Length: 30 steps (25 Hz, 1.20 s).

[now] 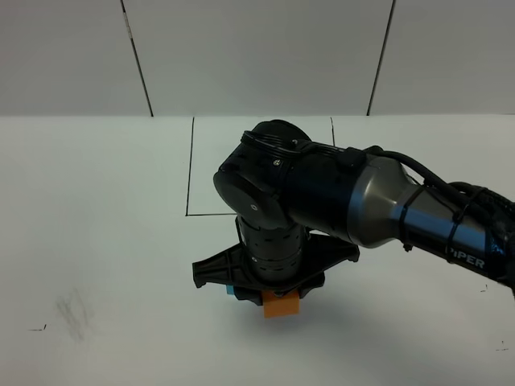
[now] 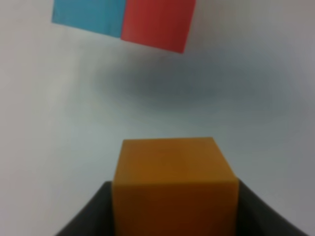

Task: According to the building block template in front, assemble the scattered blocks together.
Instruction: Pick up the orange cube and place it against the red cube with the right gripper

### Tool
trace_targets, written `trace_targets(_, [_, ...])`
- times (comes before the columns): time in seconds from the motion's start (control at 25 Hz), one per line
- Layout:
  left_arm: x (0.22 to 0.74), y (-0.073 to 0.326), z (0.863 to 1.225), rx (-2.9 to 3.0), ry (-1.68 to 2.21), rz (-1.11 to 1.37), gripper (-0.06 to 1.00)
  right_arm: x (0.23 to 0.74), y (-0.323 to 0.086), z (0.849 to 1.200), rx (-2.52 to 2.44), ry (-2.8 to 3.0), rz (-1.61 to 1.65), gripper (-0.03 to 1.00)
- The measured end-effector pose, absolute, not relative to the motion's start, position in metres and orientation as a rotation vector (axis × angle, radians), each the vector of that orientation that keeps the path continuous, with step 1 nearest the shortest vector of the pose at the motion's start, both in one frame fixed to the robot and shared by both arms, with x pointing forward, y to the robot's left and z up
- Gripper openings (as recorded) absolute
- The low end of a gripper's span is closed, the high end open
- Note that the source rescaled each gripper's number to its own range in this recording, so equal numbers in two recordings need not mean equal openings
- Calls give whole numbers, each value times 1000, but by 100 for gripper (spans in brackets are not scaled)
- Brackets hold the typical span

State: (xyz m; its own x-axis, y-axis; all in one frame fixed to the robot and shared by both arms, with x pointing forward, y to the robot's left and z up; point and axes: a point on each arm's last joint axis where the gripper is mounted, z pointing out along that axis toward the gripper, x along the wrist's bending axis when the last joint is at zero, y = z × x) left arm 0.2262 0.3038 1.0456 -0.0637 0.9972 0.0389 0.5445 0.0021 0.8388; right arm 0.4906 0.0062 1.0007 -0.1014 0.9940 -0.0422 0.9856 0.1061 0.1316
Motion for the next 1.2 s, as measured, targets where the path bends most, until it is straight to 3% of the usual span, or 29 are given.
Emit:
trace_targets(0.88, [226,304,1046,1602,1672,949,84,508,-1,943,2178,2264,18,0])
trace_targets(1.2, [226,304,1046,1602,1672,949,84,513,3,941,2255,2191,139,0])
